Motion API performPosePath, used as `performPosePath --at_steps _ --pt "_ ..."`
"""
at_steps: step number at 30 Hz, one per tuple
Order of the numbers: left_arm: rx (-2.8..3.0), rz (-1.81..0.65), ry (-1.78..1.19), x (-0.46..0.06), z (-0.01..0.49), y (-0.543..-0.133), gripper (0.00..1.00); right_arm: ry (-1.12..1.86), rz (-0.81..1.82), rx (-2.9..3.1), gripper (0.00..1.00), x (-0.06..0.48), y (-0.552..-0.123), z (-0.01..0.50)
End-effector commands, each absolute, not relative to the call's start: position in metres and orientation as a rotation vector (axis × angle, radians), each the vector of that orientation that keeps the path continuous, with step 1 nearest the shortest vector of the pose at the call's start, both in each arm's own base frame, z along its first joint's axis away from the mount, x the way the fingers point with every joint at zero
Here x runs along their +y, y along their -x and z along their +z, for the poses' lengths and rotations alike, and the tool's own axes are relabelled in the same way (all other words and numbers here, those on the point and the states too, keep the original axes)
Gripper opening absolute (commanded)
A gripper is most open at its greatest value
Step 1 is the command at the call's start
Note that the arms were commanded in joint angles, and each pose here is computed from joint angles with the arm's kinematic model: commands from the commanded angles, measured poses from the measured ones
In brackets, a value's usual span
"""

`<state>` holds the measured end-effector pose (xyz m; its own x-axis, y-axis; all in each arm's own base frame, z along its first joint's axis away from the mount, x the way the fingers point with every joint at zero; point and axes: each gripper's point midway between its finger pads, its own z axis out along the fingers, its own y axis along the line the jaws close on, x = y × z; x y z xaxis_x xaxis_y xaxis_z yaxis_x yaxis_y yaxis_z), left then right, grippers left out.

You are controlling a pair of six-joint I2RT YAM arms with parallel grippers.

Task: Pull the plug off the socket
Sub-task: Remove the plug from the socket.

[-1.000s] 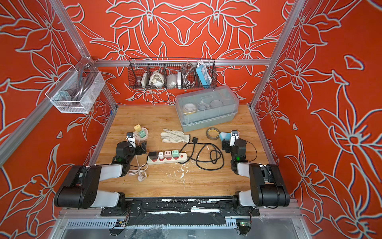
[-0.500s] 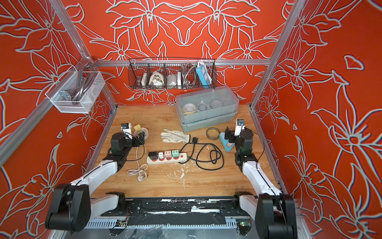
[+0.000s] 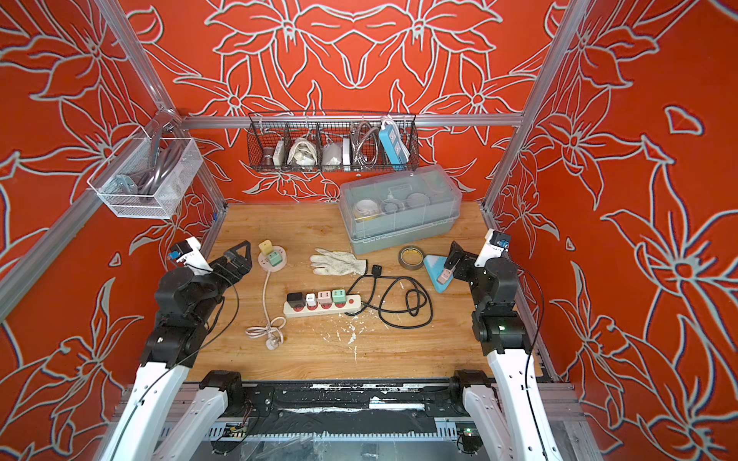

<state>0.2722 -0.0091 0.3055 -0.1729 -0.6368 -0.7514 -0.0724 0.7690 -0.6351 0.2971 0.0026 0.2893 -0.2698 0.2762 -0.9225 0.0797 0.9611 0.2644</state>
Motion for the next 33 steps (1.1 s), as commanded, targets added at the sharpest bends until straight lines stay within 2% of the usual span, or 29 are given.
performPosePath --at_steps 1,6,12,22,26,29,33 --pt "1.867 -0.665 0.639 -0.027 0.263 -0.249 0.99 -0.185 0.469 2.050 0.99 0.047 -0.285 0.253" --pt "2.025 -0.792 0.522 -0.058 0.230 -0.233 0.99 -0.152 0.645 2.185 0.99 0.074 -0.282 0.228" --pt "2.106 -0.908 0.554 -0.074 0.197 -0.238 0.96 -0.040 0.609 2.298 0.99 0.094 -0.281 0.211" --pt "2.314 -0.941 0.405 -0.112 0.168 -0.244 0.83 0.607 0.538 2.227 0.99 0.178 -0.265 0.195" --pt "2.363 -0.911 0.366 -0.118 0.161 -0.244 0.81 0.860 0.523 2.193 0.99 0.210 -0.260 0.190" --pt "2.376 -0.894 0.387 -0.118 0.154 -0.244 0.81 1.078 0.472 2.139 0.99 0.237 -0.258 0.185" --pt "2.387 -0.887 0.496 -0.113 0.137 -0.244 0.77 1.325 0.571 1.982 0.97 0.277 -0.252 0.193"
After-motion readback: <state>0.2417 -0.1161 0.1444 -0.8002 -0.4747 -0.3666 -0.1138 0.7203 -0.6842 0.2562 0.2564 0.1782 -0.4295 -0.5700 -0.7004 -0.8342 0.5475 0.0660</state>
